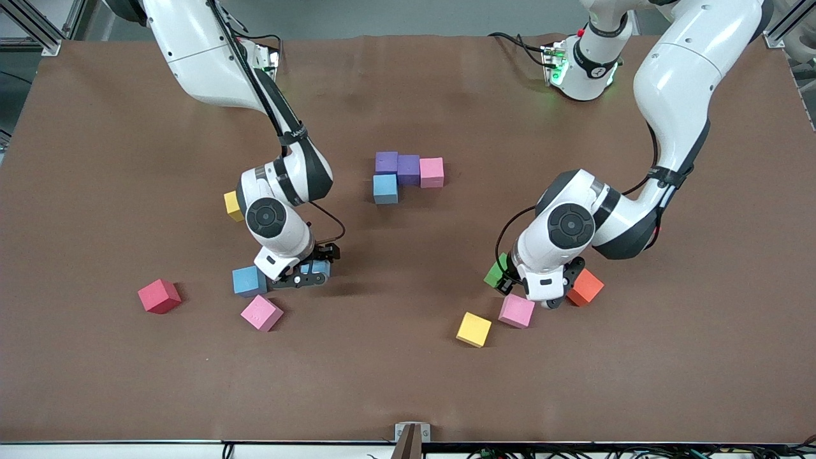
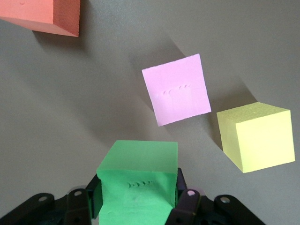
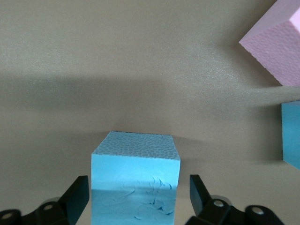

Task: Arrange 11 blocks into digit 3
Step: 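Carry the second blue block with the right gripper below the first blue block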

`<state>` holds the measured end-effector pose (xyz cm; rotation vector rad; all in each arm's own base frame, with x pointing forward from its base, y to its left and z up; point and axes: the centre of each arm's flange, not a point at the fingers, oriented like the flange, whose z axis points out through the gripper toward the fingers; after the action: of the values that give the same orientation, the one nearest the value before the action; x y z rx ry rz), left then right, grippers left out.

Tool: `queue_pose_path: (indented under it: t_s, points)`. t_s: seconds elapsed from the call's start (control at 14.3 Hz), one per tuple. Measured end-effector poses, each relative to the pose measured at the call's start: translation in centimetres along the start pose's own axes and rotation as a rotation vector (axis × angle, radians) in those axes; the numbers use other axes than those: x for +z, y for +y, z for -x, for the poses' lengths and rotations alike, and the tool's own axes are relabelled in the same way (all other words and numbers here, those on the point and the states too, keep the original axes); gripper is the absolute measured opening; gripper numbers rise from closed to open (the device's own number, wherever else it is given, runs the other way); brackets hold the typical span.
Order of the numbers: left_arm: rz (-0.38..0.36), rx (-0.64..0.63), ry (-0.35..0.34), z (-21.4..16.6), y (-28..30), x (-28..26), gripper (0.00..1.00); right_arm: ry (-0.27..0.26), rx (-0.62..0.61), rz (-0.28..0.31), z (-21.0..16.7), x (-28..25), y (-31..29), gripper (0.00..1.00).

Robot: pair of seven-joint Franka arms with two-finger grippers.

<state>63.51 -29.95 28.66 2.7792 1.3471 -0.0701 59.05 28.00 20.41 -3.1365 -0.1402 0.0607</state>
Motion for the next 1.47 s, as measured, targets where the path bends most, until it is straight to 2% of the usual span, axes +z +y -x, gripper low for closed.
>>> queue_pose_path:
  t_s: [0.21,0.63,1.12,1.47]
  points:
    - [0.001,0.004,0.001,0.3,0.1,-0.1,0.59,0.015,-0.006,-0.006,-0.2,-0.3,-0.4,0.58]
    - [0.002,0.01,0.004,0.7,0.2,-0.6,0.59,-0.007,-0.027,-0.015,0.6,-2.0,-5.0,0.53]
    - [-0.011,0.014,0.004,0.9,0.1,-0.6,0.59,-0.018,0.006,-0.031,6.1,-1.9,-15.5,0.52]
    - [-0.021,0.014,0.004,1.0,0.0,-0.5,0.59,-0.043,-0.014,-0.02,7.6,-0.1,-17.2,0.52]
